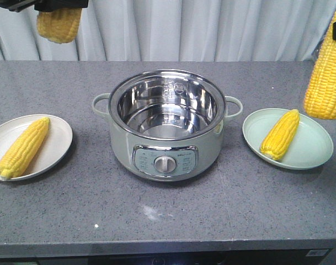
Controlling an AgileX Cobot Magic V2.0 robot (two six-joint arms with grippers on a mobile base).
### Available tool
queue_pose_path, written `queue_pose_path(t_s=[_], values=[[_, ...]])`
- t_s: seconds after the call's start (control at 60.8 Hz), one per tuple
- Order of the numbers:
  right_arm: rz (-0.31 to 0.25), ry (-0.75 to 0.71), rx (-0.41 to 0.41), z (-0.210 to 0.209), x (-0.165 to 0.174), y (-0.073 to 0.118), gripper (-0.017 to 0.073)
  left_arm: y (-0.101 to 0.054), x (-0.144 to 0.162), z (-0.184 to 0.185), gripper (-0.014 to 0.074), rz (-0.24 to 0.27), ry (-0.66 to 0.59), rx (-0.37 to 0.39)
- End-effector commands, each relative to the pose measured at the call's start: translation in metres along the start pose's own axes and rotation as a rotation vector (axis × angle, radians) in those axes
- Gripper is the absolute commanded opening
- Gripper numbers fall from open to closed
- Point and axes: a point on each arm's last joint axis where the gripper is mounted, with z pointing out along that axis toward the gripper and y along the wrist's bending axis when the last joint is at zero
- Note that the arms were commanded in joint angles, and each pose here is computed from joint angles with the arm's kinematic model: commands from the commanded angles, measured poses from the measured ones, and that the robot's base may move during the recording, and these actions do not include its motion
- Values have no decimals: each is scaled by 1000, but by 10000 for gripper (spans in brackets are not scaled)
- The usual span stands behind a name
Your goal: Distribute corn equally
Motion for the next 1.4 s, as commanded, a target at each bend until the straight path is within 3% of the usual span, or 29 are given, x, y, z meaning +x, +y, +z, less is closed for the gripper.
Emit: queue_pose_path(t_s=[0.0,1.383], values=[[-11,-96,13,-12,-11,5,245,-8,-16,-24,129,1,-118,-4],[-11,-95,12,-12,-11,5,245,-9,-15,-24,129,2,-108,0]])
